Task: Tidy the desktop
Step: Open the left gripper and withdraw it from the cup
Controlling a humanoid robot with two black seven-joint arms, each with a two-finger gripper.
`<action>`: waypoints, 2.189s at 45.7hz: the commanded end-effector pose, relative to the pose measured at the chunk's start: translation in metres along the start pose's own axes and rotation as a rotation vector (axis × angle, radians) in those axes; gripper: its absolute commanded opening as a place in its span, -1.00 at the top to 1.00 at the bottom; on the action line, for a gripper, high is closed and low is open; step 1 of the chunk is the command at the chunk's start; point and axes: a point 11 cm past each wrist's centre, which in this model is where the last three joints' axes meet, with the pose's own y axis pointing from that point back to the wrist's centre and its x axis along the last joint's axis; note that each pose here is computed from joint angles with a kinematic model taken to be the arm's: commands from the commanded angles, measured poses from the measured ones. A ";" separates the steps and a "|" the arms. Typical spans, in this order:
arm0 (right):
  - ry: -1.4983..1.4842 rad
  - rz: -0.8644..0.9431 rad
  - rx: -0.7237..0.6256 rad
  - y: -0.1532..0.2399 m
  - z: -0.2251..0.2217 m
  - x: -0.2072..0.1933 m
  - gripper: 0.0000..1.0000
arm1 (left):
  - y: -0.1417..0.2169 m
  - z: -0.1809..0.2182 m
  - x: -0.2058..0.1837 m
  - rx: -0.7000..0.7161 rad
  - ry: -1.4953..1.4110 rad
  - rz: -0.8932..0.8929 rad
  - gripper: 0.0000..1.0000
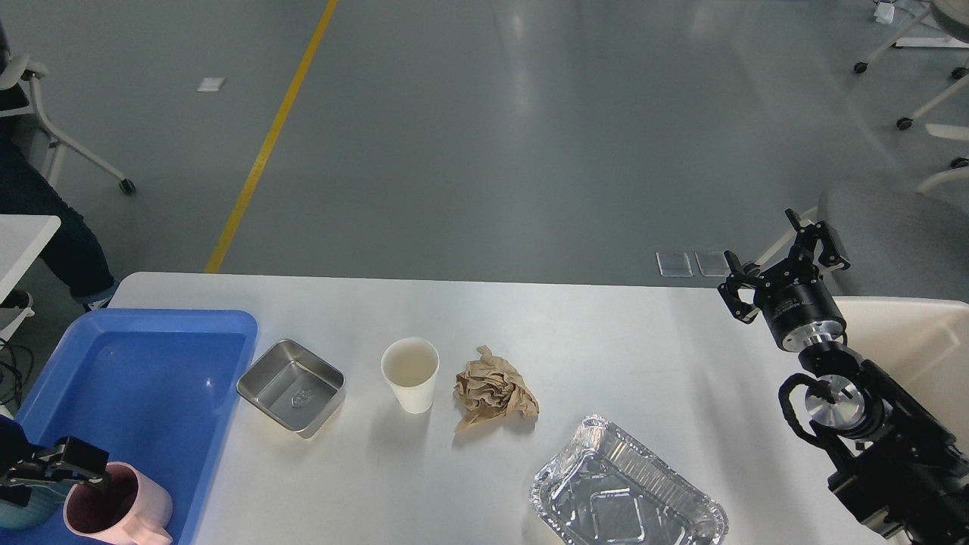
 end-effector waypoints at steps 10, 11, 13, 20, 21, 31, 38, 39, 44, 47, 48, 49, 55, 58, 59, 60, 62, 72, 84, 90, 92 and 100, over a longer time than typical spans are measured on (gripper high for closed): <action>0.002 0.000 0.000 0.000 0.000 0.000 -1.00 | 0.013 0.013 0.016 -0.057 0.000 0.061 -0.94; 0.002 0.000 0.000 0.000 0.000 0.000 -1.00 | 0.014 0.014 0.018 -0.063 0.002 0.066 -0.94; 0.001 0.002 0.001 0.000 -0.001 0.001 -1.00 | 0.016 0.016 0.020 -0.076 0.008 0.075 -0.95; 0.000 0.000 -0.001 0.000 0.000 0.000 -1.00 | 0.029 0.028 0.035 -0.152 0.042 0.132 -0.94; 0.001 0.001 -0.001 0.000 0.000 0.000 -1.00 | 0.038 0.037 0.044 -0.204 0.064 0.165 -0.94; 0.001 -0.003 -0.005 -0.001 0.003 -0.003 -1.00 | 0.051 0.076 0.071 -0.398 0.090 0.282 -0.94; 0.005 -0.002 -0.004 -0.001 0.001 -0.002 -1.00 | 0.100 0.101 0.103 -0.641 0.083 0.528 -0.95; 0.005 0.001 -0.004 -0.001 0.001 -0.001 -1.00 | 0.106 0.103 0.106 -0.673 0.080 0.557 -0.95; 0.005 0.002 -0.006 0.000 0.001 0.000 -1.00 | 0.137 0.106 0.119 -0.806 0.097 0.708 -0.95; 0.002 0.002 -0.007 0.000 0.003 0.000 -1.00 | 0.142 0.102 0.122 -0.861 0.155 0.774 -0.95; 0.001 0.001 -0.007 0.000 0.003 -0.001 -1.00 | 0.143 0.100 0.123 -0.876 0.177 0.790 -0.95; -0.001 0.001 -0.008 0.000 0.004 -0.001 -1.00 | 0.143 0.098 0.123 -0.890 0.200 0.801 -0.95; 0.001 -0.001 -0.007 0.000 0.004 -0.002 -1.00 | 0.116 0.092 0.108 -0.883 0.248 0.750 -0.95; 0.001 -0.001 -0.009 0.000 0.004 -0.002 -1.00 | 0.099 0.089 0.093 -0.851 0.246 0.700 -0.95; 0.001 -0.001 -0.009 0.000 0.004 -0.002 -1.00 | 0.095 0.087 0.088 -0.837 0.242 0.688 -0.95; 0.003 -0.001 -0.008 0.000 0.003 -0.001 -1.00 | 0.091 0.084 0.084 -0.817 0.236 0.675 -0.95; 0.003 -0.001 -0.008 0.000 0.003 -0.001 -1.00 | 0.086 0.078 0.076 -0.772 0.214 0.652 -0.95; 0.003 -0.004 -0.004 -0.002 0.002 -0.003 -1.00 | 0.111 0.047 0.032 -0.563 0.095 0.576 -0.95; 0.002 -0.005 -0.006 -0.002 0.003 -0.003 -1.00 | 0.163 0.014 -0.001 -0.386 0.056 0.540 -0.95; 0.000 -0.008 -0.004 -0.003 0.003 -0.005 -1.00 | 0.195 0.001 -0.008 -0.331 0.056 0.550 -0.95; 0.002 -0.007 -0.004 -0.003 0.002 -0.004 -1.00 | 0.209 -0.004 -0.011 -0.309 0.056 0.557 -0.95; 0.003 -0.007 -0.004 -0.003 0.002 -0.004 -1.00 | 0.240 -0.012 -0.021 -0.302 0.069 0.567 -0.95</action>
